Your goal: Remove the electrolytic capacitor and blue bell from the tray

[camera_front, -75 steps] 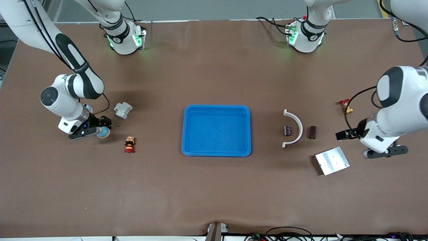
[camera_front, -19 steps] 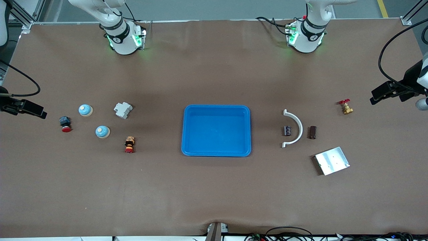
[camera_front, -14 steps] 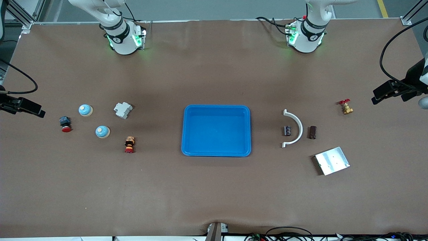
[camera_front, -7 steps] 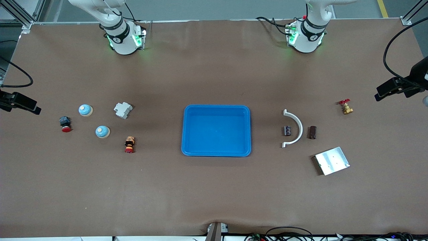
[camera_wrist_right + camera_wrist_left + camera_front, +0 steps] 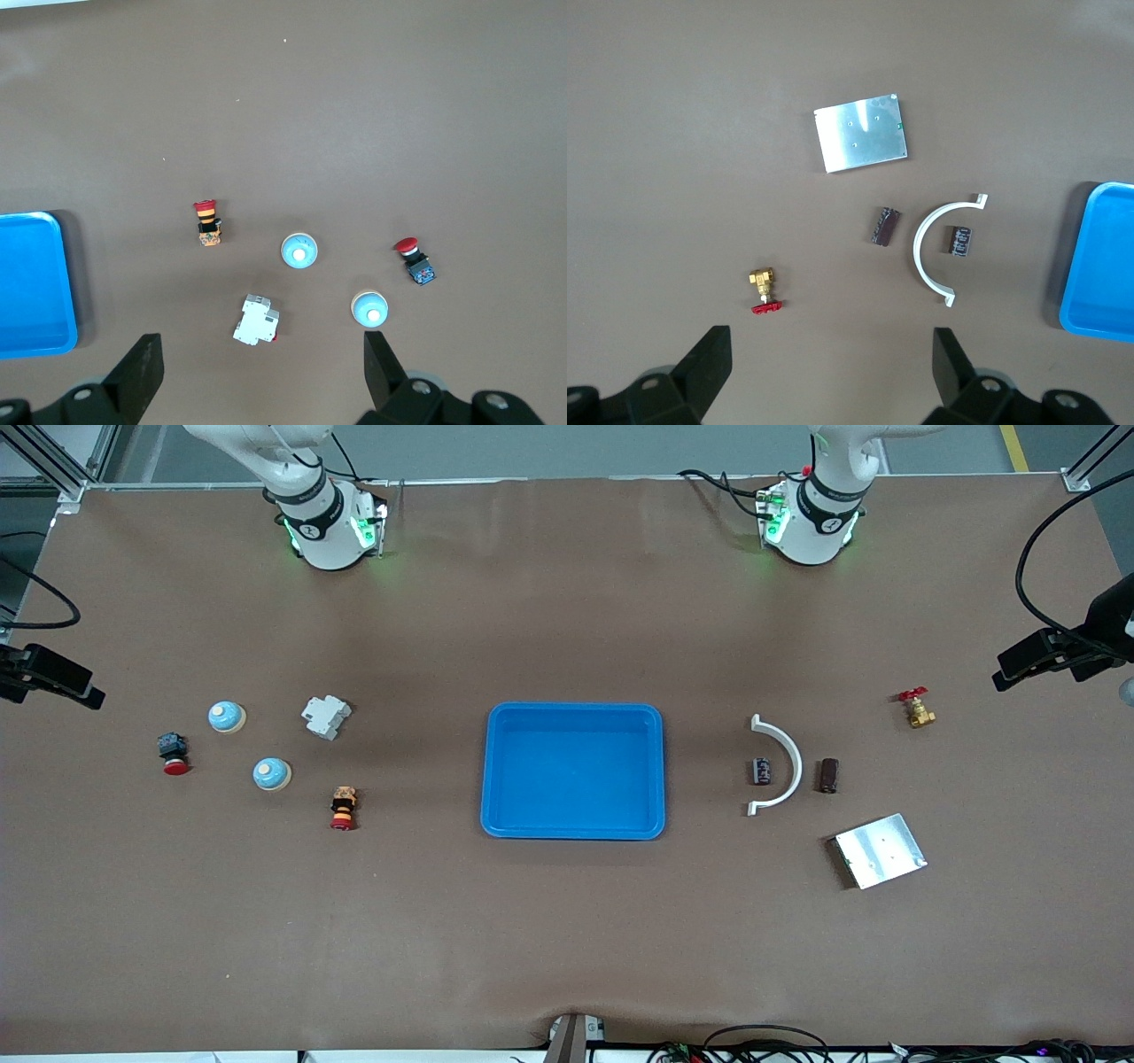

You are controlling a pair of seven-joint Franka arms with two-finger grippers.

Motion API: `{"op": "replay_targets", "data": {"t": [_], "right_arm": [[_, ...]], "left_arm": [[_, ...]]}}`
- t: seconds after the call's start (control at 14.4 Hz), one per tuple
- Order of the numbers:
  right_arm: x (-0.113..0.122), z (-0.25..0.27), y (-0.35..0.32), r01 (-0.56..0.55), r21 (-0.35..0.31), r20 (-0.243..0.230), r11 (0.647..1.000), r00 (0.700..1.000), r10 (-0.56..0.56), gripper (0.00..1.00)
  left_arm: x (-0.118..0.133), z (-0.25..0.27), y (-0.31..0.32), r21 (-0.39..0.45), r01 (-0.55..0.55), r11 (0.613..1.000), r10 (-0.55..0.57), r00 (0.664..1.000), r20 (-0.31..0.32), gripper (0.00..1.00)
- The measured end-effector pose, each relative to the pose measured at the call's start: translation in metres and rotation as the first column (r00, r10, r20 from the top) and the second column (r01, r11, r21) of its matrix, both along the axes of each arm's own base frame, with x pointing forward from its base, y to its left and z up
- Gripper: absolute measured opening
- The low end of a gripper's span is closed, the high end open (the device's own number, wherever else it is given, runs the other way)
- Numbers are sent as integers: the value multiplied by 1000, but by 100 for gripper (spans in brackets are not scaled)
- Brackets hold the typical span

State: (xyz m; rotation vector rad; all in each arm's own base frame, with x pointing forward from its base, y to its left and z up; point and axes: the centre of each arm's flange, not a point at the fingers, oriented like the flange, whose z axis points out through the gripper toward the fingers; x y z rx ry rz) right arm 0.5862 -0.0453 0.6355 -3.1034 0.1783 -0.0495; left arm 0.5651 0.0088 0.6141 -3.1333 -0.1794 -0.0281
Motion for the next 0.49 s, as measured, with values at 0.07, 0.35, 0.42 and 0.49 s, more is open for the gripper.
{"op": "replay_targets", "data": {"t": [0.07,0.35,0.42,0.49], "right_arm": [[0,0,0,0,0,0,1000,1000,0,100],[0,0,1,-6,0,3,1000,1000,6,100],[1,0,1,-8,-2,4,1000,1000,8,100],[1,1,1,-13,-6,8,1000,1000,13,100]], "left_arm": [[0,0,0,0,0,1000,0,1000,-1,100],[0,-3,0,0,0,1000,0,1000,-8,100],[0,-3,0,0,0,1000,0,1000,-9,100],[0,-3,0,0,0,1000,0,1000,-11,100]]}}
